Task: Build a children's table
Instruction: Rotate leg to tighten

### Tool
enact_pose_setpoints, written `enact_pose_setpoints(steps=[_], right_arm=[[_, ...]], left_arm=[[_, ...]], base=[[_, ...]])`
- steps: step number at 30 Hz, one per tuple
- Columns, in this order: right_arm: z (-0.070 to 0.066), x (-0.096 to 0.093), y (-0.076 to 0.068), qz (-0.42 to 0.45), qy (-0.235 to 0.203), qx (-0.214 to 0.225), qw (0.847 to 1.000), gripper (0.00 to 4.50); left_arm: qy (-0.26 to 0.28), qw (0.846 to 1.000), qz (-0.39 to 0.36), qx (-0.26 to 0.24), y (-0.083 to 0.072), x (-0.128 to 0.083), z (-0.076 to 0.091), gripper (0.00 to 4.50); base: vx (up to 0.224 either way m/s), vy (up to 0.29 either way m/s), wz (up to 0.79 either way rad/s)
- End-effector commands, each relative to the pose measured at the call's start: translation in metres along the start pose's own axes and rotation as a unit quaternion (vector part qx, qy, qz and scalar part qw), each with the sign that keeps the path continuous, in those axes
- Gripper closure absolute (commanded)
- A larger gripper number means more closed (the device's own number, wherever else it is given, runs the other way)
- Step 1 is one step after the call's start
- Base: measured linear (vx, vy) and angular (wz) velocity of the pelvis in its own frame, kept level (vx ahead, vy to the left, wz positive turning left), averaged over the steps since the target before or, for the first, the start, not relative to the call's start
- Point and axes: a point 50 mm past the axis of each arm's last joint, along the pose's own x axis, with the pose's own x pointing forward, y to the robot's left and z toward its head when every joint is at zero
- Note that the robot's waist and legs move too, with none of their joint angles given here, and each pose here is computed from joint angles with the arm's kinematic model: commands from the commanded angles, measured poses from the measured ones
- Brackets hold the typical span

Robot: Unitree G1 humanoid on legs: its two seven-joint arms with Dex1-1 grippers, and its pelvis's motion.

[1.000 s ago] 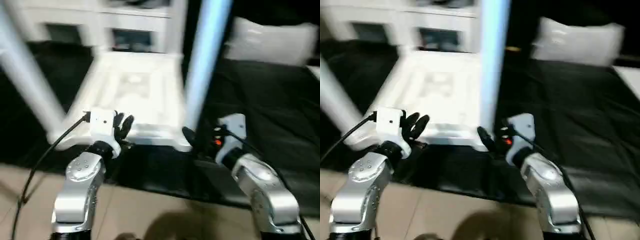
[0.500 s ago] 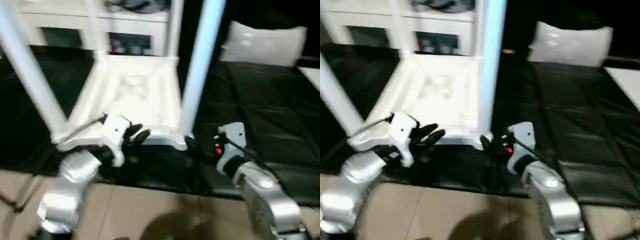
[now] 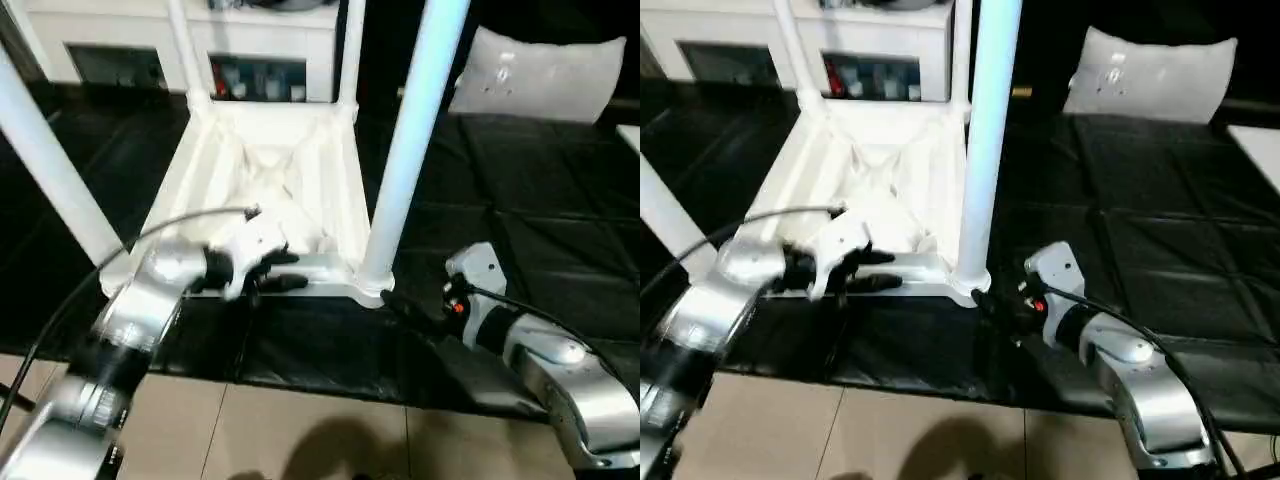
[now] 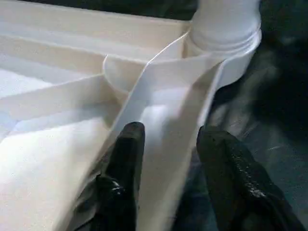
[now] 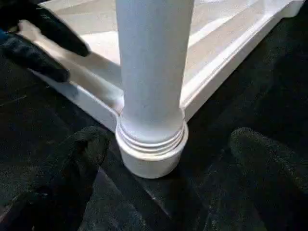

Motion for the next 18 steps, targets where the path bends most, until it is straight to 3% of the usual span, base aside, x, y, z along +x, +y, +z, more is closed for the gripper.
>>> enact_pose_setpoints(steps=[1, 6, 14, 15, 18], right_arm=[[0.0, -0.002, 0.0, 0.011, 0.002, 0.0, 1.0, 0.0], [-0.002, -0.006, 0.0, 0.013, 0.008, -0.001, 1.0, 0.0], [-0.003, -0.009, 0.006, 0.023, 0.012, -0.002, 1.0, 0.0], [-0.003, -0.009, 0.007, 0.025, 0.011, -0.002, 1.0, 0.0], [-0.002, -0.009, 0.008, 0.03, 0.01, -0.002, 1.0, 0.0]], left_arm=[[0.004, 0.999, -0.035, 0.006, 0.0, 0.006, -0.001, 2.13], [0.006, 0.998, -0.054, 0.015, 0.006, 0.015, 0.0, 1.8], [-0.002, 0.998, -0.066, 0.013, 0.008, 0.033, 0.001, 1.8], [-0.003, 0.998, -0.065, 0.015, 0.008, 0.035, 0.001, 2.08], [-0.006, 0.998, -0.067, 0.014, 0.008, 0.038, 0.001, 2.21]], base=[[0.0, 0.0, 0.0], [0.0, 0.0, 0.0], [0.0, 0.0, 0.0], [0.0, 0.0, 0.0], [0.0, 0.0, 0.0]])
